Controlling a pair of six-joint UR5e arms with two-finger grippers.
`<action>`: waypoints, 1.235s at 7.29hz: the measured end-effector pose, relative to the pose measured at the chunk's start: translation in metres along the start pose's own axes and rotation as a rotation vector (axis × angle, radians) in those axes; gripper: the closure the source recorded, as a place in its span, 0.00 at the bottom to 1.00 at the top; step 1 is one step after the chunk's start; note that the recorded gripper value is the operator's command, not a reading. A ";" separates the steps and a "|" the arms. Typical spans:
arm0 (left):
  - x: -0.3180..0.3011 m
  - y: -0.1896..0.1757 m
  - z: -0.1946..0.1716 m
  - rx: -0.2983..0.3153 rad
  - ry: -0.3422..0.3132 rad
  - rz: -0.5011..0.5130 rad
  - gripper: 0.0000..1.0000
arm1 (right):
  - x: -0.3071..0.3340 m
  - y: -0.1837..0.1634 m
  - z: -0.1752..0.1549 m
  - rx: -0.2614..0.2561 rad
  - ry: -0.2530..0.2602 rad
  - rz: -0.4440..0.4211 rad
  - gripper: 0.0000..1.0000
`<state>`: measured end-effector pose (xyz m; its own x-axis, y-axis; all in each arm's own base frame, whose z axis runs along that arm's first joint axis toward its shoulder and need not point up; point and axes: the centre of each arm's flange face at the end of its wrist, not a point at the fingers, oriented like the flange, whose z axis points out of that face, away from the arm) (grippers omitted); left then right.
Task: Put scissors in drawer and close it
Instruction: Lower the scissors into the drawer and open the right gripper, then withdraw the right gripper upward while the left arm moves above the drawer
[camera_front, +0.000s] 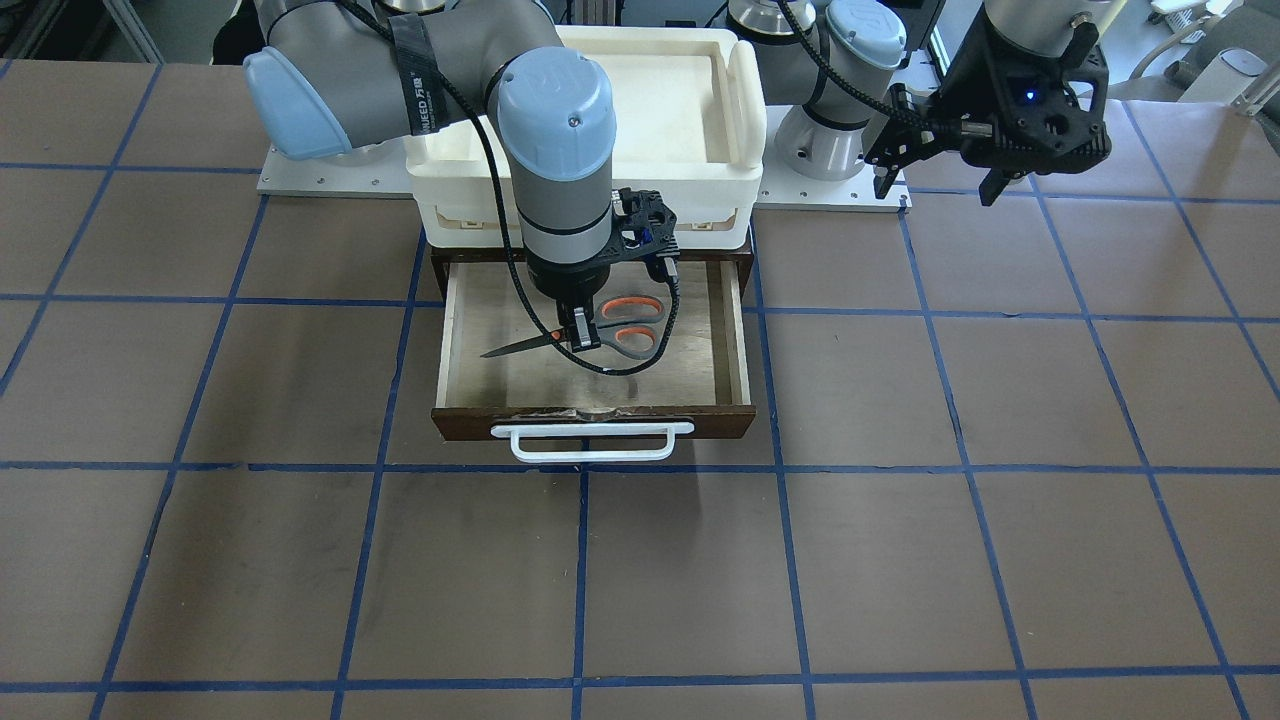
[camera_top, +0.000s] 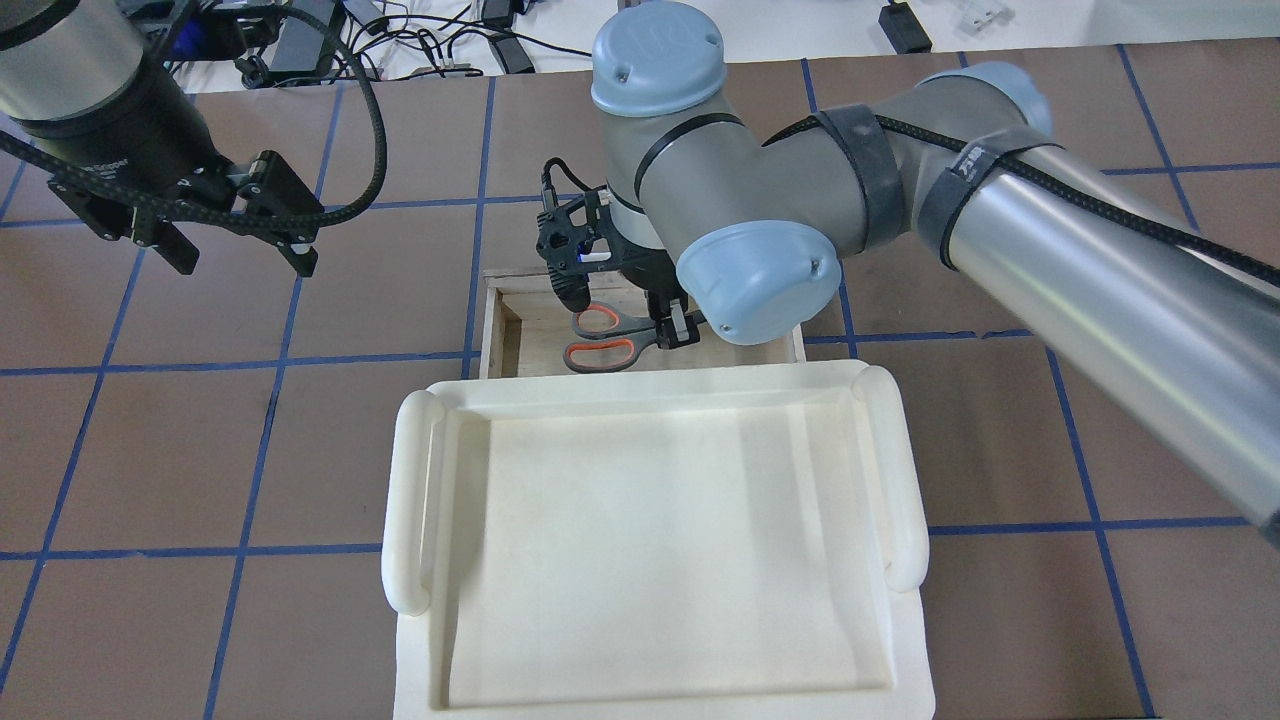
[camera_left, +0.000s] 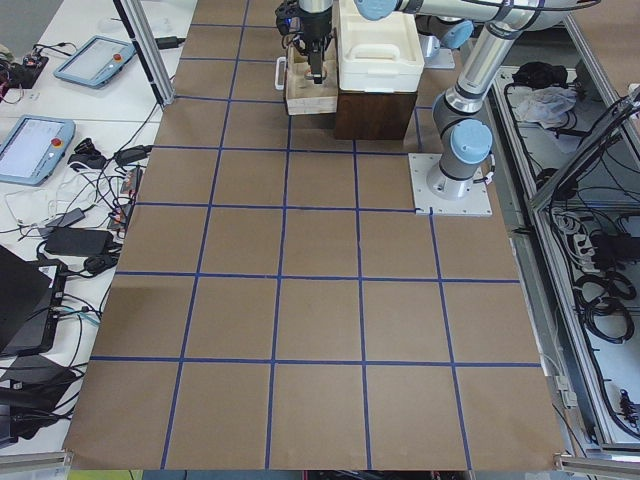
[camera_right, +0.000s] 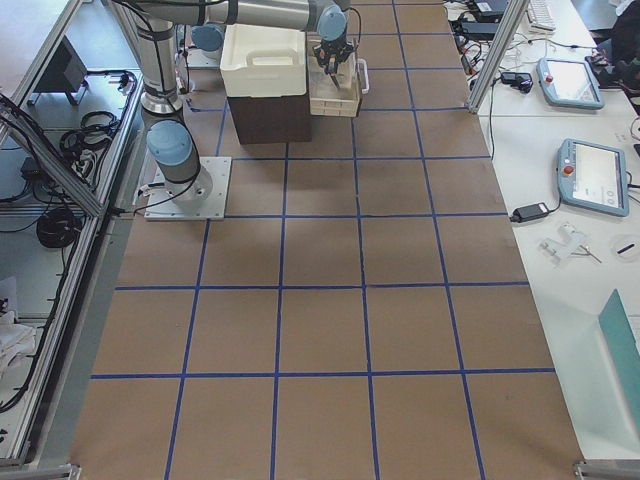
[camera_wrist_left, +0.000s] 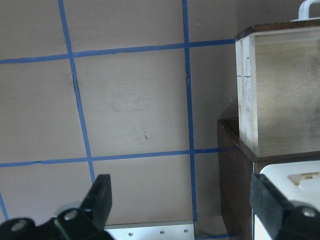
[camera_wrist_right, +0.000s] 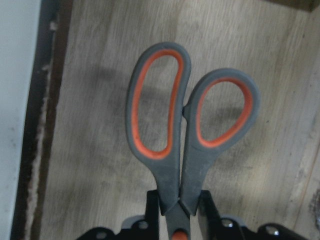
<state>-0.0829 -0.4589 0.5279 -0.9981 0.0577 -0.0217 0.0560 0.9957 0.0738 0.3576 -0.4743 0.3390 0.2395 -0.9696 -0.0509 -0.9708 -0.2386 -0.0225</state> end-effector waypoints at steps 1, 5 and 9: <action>-0.001 0.000 0.001 -0.004 0.003 -0.002 0.00 | 0.000 0.000 0.003 0.002 -0.003 0.000 0.19; -0.003 -0.006 0.005 -0.014 0.018 -0.010 0.00 | 0.009 -0.001 -0.021 0.044 0.068 0.081 0.00; -0.005 -0.033 -0.006 0.009 0.022 -0.005 0.00 | 0.047 0.107 -0.095 0.110 0.208 0.791 0.00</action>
<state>-0.0804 -0.4922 0.5311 -0.9987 0.0513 0.0003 0.0512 0.9966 0.0651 0.2645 -0.5504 0.4294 -0.5316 -0.8419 0.0934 -0.8429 0.5150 -0.1557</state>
